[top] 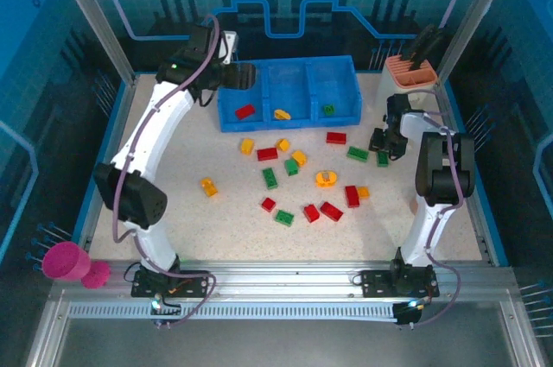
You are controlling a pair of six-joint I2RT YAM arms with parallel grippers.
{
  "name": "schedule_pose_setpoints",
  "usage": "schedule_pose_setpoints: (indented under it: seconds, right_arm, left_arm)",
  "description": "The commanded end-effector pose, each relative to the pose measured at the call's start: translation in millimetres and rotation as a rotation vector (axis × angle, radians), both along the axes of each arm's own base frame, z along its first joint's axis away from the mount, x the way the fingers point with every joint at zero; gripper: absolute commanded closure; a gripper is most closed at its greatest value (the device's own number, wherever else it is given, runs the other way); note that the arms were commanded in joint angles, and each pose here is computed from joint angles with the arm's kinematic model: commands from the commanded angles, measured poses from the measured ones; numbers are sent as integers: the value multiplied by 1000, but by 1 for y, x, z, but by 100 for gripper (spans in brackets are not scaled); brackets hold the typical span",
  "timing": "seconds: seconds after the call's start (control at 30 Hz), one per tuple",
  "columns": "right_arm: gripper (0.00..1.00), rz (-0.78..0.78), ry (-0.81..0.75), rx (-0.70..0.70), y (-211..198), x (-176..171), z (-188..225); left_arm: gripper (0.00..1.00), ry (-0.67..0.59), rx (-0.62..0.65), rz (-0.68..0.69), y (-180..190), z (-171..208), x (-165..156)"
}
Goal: Sort the legos into containers by color
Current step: Pick up the lego from the middle-right of the table, then place the lego in the container.
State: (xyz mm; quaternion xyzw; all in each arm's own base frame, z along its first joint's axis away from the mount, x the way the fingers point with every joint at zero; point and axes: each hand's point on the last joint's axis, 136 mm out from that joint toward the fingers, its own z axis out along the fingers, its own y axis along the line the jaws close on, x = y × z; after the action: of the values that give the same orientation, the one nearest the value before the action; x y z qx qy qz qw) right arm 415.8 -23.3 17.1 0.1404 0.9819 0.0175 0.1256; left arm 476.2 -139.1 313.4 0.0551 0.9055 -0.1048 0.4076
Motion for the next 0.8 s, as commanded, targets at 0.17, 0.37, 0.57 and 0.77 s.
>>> schedule_pose_setpoints:
  seconds: [0.17, 0.37, 0.57, 0.77]
  right_arm:
    - [68, 46, 176, -24, 7, -56, -15]
    - [77, 81, 132, -45, 10, -58, 16]
    - [77, 229, -112, -70, 47, -18, 107]
    - [76, 386, -293, -160, 87, 44, 156]
  left_arm:
    - [15, 28, 27, 4, 20, -4, -44]
    - [14, 41, 49, -5, 31, -3, -66]
    - [9, -43, 98, -21, 46, -7, -94]
    - [6, -184, 139, -18, 60, -9, -114]
